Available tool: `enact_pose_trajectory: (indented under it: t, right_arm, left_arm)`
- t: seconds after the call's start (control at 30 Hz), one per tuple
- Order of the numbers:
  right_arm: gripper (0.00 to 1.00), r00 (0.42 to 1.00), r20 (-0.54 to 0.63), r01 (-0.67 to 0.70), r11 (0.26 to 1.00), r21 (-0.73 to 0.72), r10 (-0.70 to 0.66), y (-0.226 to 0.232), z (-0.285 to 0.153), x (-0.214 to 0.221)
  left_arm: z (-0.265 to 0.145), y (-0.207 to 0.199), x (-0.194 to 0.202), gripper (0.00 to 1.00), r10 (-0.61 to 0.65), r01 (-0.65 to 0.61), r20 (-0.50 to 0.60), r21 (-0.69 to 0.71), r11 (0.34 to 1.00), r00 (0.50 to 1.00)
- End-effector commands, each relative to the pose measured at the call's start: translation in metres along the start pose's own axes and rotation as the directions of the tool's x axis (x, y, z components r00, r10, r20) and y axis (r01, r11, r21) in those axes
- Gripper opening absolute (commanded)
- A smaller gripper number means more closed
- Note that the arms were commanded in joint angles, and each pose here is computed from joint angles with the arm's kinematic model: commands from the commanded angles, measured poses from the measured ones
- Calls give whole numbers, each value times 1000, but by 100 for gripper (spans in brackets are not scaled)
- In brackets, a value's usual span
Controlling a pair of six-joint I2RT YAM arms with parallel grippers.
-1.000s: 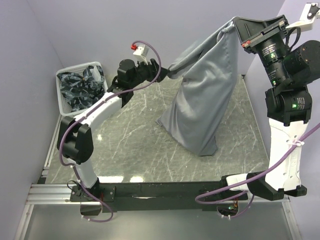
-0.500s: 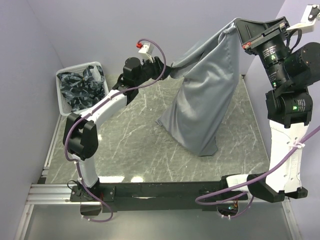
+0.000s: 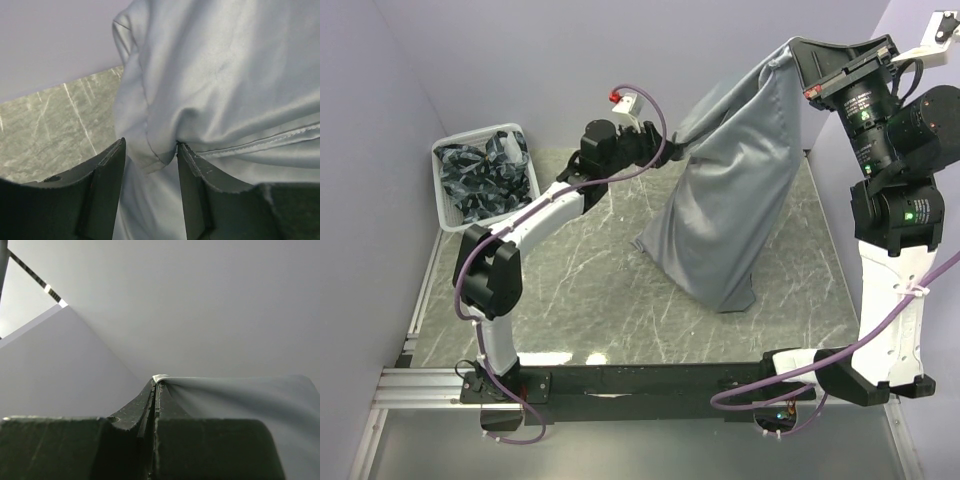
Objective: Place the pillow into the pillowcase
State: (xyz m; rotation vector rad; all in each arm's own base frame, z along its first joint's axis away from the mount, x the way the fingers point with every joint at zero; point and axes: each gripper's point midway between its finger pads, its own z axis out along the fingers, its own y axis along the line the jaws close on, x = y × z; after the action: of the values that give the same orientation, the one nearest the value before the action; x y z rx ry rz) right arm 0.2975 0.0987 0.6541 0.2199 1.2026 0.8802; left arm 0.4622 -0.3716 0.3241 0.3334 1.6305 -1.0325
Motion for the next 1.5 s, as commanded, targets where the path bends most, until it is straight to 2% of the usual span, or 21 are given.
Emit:
enact_pose_trajectory:
  t: [0.0, 0.27, 0.5, 0.53, 0.6, 0.63, 0.67, 0.7, 0.77, 0.8, 0.87, 0.93, 0.97, 1.07, 1.1, 1.17, 1.2, 1.33, 1.37, 1.43, 1.47]
  right_arm:
    - [0, 996, 85, 33, 997, -73, -27, 27, -13, -25]
    - [0, 997, 77, 21, 997, -77, -15, 25, -11, -21]
    - [0, 997, 78, 20, 997, -76, -14, 24, -12, -20]
    - [0, 997, 79, 21, 997, -73, -16, 23, -12, -20]
    - [0, 996, 82, 28, 998, -58, -23, 17, -9, -18]
    - [0, 995, 96, 36, 998, -49, -31, 16, -8, -21]
    - [0, 994, 99, 40, 999, -23, -37, 7, -3, -18]
    - [0, 990, 131, 56, 998, 19, -58, -3, 0, -24]
    - [0, 985, 152, 67, 995, 71, -77, -23, 13, -25]
    - [0, 981, 175, 66, 991, 113, -85, -40, 16, -34]
    - [0, 979, 196, 26, 993, 114, -48, -57, 29, -38]
    - [0, 964, 257, 30, 988, 153, -69, -81, 30, -63]
    - [0, 961, 268, 25, 985, 170, -70, -93, 35, -67]
    - [0, 935, 345, 21, 985, 171, -80, -97, 34, -96]
    - [0, 927, 366, 26, 986, 166, -86, -96, 32, -103]
    - [0, 890, 445, 40, 988, 147, -102, -84, 21, -127]
    - [0, 872, 477, 48, 989, 141, -110, -79, 16, -137]
    - [0, 791, 593, 89, 987, 132, -150, -48, -16, -172]
    - [0, 755, 634, 113, 986, 125, -167, -28, -37, -181]
    - [0, 727, 663, 130, 984, 120, -177, -17, -54, -181]
    - [0, 719, 669, 132, 982, 136, -189, -15, -58, -183]
  left_arm:
    - [4, -3, -13, 51, 22, -22, 53, -10, 1000, 998]
    - [7, 5, -9, 49, 23, -19, 65, -64, 998, 998]
    - [15, 23, -14, 31, 38, -25, 85, -153, 988, 996]
    - [17, 18, -28, 21, 49, -33, 103, -151, 988, 994]
    - [23, 22, -38, 12, 76, -55, 116, -178, 983, 990]
    - [24, 14, -63, 2, 107, -78, 150, -182, 980, 983]
    - [29, 19, -70, 1, 119, -85, 160, -208, 974, 980]
    - [28, 5, -108, 1, 148, -102, 232, -200, 975, 961]
    - [34, 7, -127, 1, 171, -115, 263, -216, 970, 950]
    - [27, -9, -168, 1, 185, -122, 350, -195, 973, 918]
    - [28, -13, -190, 1, 182, -118, 416, -174, 978, 891]
    - [13, -25, -230, 1, 179, -119, 519, -146, 982, 836]
    - [3, -34, -250, 1, 180, -134, 587, -122, 983, 789]
    - [-24, -45, -287, 1, 168, -145, 684, -90, 985, 710]
    - [-40, -54, -308, 1, 166, -170, 730, -70, 983, 663]
    - [-59, -64, -329, 1, 150, -180, 776, -47, 983, 613]
    - [-77, -70, -347, 1, 148, -202, 815, -39, 979, 561]
    - [-127, -85, -384, 1, 94, -226, 870, 21, 974, 484]
    - [-131, -83, -386, 1, 95, -226, 871, 19, 974, 481]
    - [-151, -92, -396, 1, 102, -240, 878, 14, 971, 467]
    - [-147, -86, -389, 1, 105, -237, 862, 19, 971, 496]
